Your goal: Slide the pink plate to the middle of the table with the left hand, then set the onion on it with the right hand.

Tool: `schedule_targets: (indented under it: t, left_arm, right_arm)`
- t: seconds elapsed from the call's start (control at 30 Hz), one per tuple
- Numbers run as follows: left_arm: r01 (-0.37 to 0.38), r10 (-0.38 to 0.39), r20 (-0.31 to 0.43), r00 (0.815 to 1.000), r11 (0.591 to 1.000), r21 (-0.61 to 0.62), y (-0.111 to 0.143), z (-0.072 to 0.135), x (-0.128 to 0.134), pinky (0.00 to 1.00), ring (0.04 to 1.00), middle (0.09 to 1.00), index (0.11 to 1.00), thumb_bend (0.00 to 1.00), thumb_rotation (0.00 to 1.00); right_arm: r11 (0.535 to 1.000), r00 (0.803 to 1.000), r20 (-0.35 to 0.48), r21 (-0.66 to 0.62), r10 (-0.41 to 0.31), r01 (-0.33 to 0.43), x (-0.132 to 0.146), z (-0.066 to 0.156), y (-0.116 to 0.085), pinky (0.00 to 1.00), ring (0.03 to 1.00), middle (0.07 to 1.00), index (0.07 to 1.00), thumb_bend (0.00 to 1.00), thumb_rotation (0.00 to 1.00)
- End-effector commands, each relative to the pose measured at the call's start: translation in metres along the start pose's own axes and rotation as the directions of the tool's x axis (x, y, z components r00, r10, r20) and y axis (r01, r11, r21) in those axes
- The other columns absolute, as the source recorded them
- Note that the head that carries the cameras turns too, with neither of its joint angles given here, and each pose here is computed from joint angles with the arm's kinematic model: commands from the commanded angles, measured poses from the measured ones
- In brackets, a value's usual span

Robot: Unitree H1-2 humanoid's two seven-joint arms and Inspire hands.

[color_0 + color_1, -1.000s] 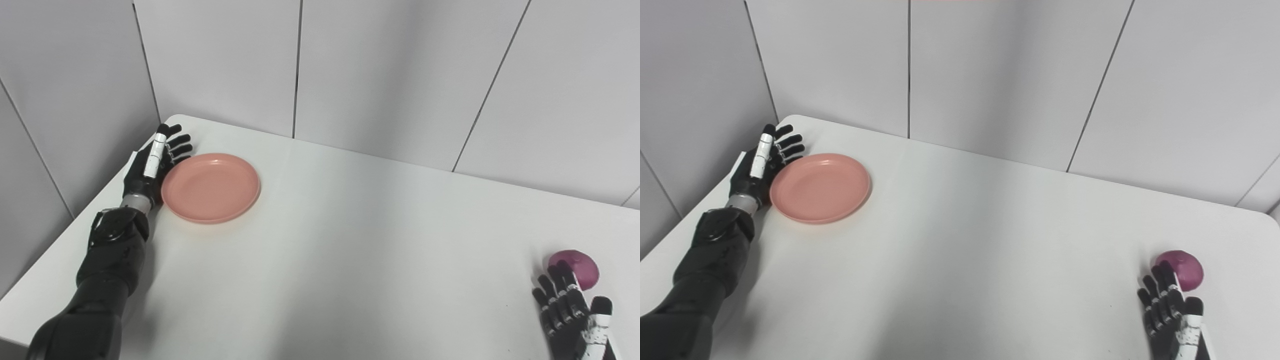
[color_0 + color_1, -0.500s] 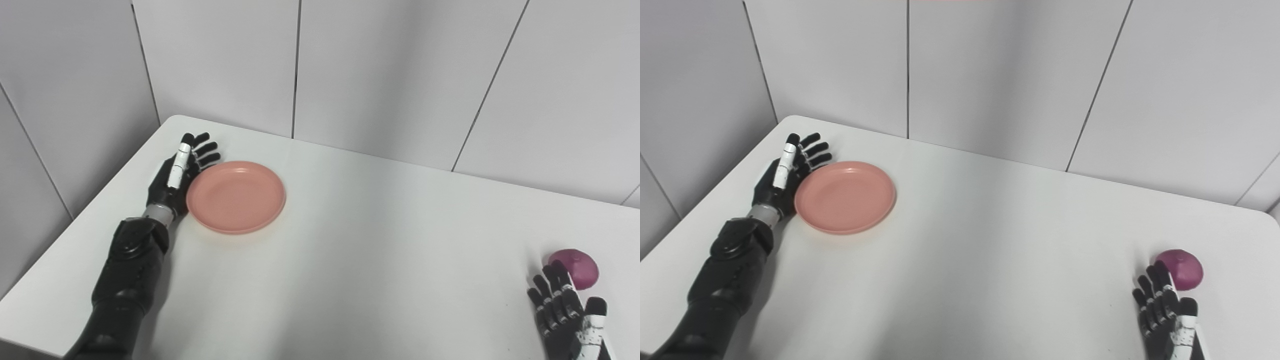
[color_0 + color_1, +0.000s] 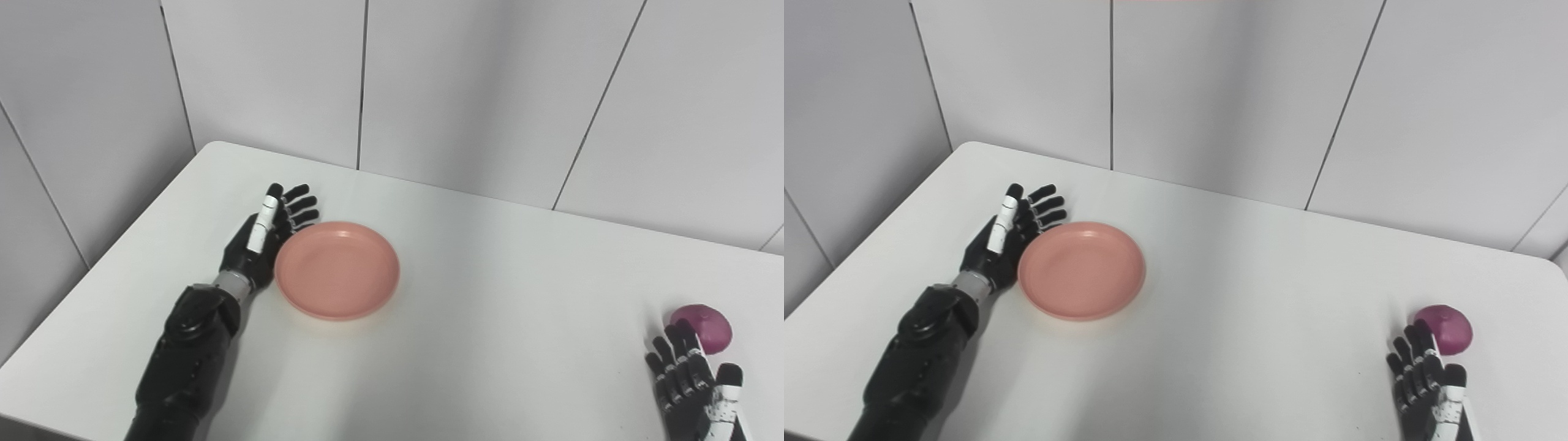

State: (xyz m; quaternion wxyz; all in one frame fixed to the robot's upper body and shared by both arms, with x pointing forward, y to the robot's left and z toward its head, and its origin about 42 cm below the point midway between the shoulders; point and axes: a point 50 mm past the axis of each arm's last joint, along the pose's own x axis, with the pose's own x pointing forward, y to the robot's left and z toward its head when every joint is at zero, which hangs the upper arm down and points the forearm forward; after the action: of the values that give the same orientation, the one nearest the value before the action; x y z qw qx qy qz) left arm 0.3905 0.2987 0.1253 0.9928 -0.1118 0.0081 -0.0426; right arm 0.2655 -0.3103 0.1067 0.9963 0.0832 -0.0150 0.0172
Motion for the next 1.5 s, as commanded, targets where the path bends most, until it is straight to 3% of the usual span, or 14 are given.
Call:
schedule_targets:
  t: [0.0, 0.4, 0.73, 0.87, 1.03, 1.47]
  left_arm:
    - [0.000, 0.000, -0.001, 1.000, 0.999, -0.034, -0.009, 0.003, 0.003, 0.82, 0.831, 0.835, 0.819, 0.74, 0.89]
    - [0.025, -0.041, -0.096, 0.995, 0.986, -0.165, -0.064, -0.036, -0.009, 0.79, 0.809, 0.815, 0.805, 0.74, 0.87]
    - [0.056, -0.096, -0.161, 0.982, 0.970, -0.237, -0.107, -0.067, -0.022, 0.86, 0.860, 0.859, 0.841, 0.71, 0.90]
    - [0.094, -0.142, -0.196, 0.970, 0.968, -0.233, -0.117, -0.078, -0.025, 0.90, 0.888, 0.885, 0.872, 0.68, 0.94]
    - [0.125, -0.181, -0.229, 0.956, 0.963, -0.239, -0.124, -0.090, -0.028, 0.88, 0.867, 0.871, 0.856, 0.69, 0.91]
    - [0.176, -0.239, -0.269, 0.933, 0.955, -0.239, -0.123, -0.098, -0.033, 0.87, 0.858, 0.861, 0.850, 0.70, 0.89]
  right_arm:
    - [0.998, 0.995, -0.103, 0.056, -0.004, 0.010, -0.013, -0.029, 0.008, 1.00, 1.000, 1.000, 1.000, 0.74, 1.00]
    - [0.998, 0.996, -0.093, 0.060, -0.005, 0.011, -0.012, -0.032, 0.013, 1.00, 1.000, 1.000, 1.000, 0.75, 1.00]
    - [0.998, 0.996, -0.083, 0.059, 0.006, -0.001, -0.012, -0.035, 0.019, 1.00, 1.000, 1.000, 1.000, 0.75, 1.00]
    - [0.998, 0.997, -0.081, 0.064, 0.002, 0.004, -0.011, -0.038, 0.022, 1.00, 1.000, 1.000, 1.000, 0.75, 1.00]
    - [0.997, 0.997, -0.080, 0.076, -0.006, 0.012, -0.009, -0.042, 0.028, 1.00, 1.000, 1.000, 1.000, 0.77, 1.00]
    - [0.997, 0.995, -0.092, 0.066, -0.039, 0.045, -0.003, -0.048, 0.047, 1.00, 1.000, 1.000, 1.000, 0.84, 1.00]
